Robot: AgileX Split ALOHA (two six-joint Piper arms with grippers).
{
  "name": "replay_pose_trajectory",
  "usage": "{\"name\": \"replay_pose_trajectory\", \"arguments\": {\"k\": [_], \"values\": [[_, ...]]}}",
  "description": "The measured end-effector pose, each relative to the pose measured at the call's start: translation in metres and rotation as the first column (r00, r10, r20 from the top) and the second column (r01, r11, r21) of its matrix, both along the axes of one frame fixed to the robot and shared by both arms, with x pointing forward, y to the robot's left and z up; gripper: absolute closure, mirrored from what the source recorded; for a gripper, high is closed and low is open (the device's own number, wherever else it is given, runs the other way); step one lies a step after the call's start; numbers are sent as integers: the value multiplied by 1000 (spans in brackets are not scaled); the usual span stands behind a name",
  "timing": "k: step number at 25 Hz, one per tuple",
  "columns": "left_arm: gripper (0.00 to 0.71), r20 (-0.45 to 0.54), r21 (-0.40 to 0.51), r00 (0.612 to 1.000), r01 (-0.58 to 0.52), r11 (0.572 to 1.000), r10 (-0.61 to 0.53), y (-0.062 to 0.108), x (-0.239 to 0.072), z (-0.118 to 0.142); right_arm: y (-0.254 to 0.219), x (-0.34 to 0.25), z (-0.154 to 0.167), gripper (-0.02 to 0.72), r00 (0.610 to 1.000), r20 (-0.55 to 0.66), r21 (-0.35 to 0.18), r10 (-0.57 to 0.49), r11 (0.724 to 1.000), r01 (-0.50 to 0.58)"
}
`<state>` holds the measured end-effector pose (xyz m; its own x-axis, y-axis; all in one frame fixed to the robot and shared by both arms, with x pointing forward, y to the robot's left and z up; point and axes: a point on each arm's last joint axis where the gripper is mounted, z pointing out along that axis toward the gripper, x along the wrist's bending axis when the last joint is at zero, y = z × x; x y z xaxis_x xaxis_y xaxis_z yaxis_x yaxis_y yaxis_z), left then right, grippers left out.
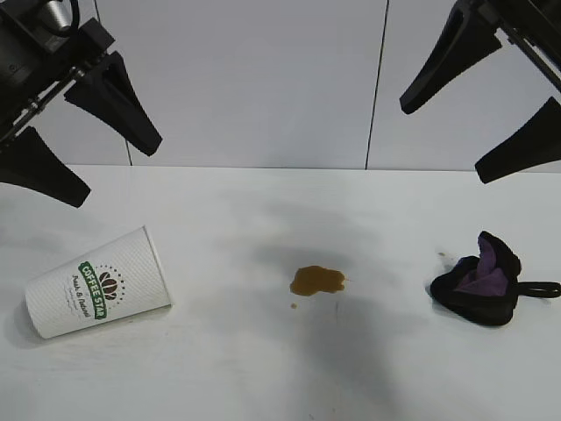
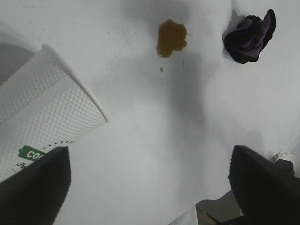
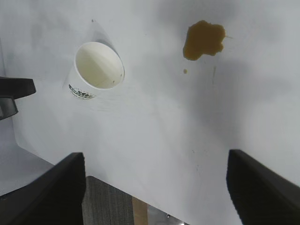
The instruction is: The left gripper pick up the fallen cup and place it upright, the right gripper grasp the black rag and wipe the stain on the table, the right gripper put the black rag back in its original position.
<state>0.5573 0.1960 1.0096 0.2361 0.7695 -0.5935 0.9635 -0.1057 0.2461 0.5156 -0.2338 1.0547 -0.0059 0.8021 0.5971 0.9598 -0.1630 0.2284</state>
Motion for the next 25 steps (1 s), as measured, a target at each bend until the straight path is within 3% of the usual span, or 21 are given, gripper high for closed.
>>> {"name": "replay_pose_trajectory", "arguments": {"k": [10, 15, 21, 25], "values": [[52, 14, -7, 1000, 7, 1000, -7, -1, 2, 5, 0, 0, 0, 138, 1000, 0, 0, 0, 1000, 0], [52, 101, 58, 974, 198, 978, -203, 0, 8, 38, 0, 0, 0, 138, 1000, 1, -1, 1, 1000, -1], [89, 329, 169, 851, 373, 912, -409, -6, 19, 81, 0, 0, 0, 138, 1000, 5, -2, 6, 1000, -6], [128, 416, 245, 712, 511, 824, -565, -23, 15, 88, 0, 0, 0, 138, 1000, 5, -2, 7, 1000, -7]]}}
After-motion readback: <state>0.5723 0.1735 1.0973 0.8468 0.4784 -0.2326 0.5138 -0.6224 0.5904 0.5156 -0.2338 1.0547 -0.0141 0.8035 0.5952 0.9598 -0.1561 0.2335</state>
